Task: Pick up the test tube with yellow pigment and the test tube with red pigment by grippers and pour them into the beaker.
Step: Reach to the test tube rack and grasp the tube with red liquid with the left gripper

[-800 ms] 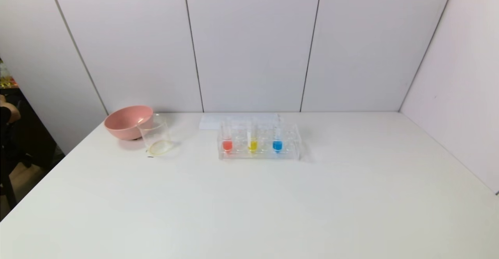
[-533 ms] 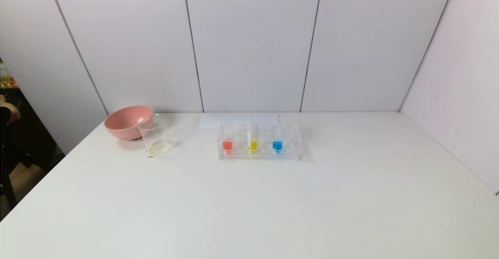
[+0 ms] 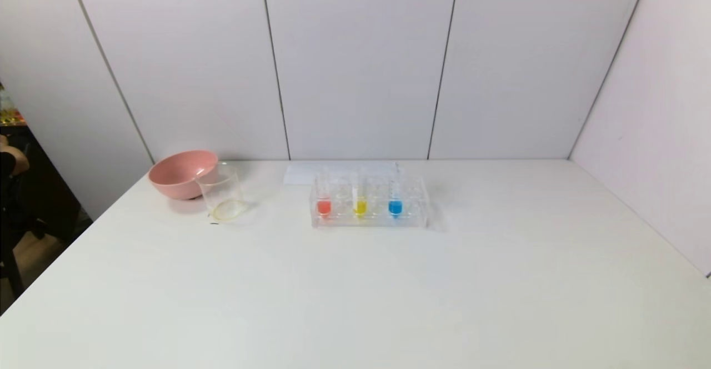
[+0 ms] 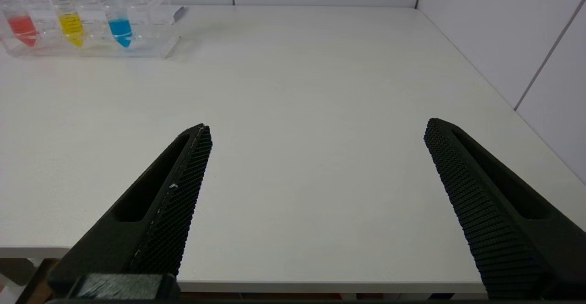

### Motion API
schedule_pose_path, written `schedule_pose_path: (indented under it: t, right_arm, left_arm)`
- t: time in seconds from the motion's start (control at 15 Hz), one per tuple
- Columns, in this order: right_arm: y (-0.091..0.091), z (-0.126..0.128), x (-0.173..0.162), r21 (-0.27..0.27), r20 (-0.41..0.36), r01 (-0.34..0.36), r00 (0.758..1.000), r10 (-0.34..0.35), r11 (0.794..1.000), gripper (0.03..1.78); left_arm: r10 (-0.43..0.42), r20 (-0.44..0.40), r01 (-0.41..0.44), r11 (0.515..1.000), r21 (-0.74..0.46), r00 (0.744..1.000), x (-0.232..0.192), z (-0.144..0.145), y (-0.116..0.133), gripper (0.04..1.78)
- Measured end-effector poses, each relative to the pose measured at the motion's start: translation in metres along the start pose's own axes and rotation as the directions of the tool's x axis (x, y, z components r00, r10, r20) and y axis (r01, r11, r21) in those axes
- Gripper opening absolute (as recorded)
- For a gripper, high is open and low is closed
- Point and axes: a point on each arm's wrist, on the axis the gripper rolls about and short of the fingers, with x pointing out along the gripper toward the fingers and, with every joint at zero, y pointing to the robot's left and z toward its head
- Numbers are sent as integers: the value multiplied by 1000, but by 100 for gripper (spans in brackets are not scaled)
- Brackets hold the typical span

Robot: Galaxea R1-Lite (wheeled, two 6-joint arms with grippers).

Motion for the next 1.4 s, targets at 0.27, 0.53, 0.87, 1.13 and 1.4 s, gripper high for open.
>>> schedule_pose_path:
  t: [0.27, 0.53, 0.87, 1.13, 1.4]
  right_arm:
    - [0, 0, 0, 0, 0, 0, 1000, 0, 1000, 170]
    - [0, 0, 0, 0, 0, 0, 1000, 0, 1000, 170]
    - [0, 0, 0, 0, 0, 0, 1000, 0, 1000, 170]
    - [0, 0, 0, 0, 0, 0, 1000, 0, 1000, 170]
    - [0, 0, 0, 0, 0, 0, 1000, 0, 1000, 170]
  left_arm:
    - [-30, 13, 30, 1000, 2, 999, -4, 16, 0, 172]
    - [-43, -1, 43, 999, -17, 999, -2, 51, 0, 172]
    - [-113, -2, 113, 992, -59, 994, 14, 102, 0, 172]
    - [-131, 0, 131, 990, -60, 991, 43, 128, 0, 172]
    - [-179, 21, 179, 982, -53, 984, 92, 159, -2, 172]
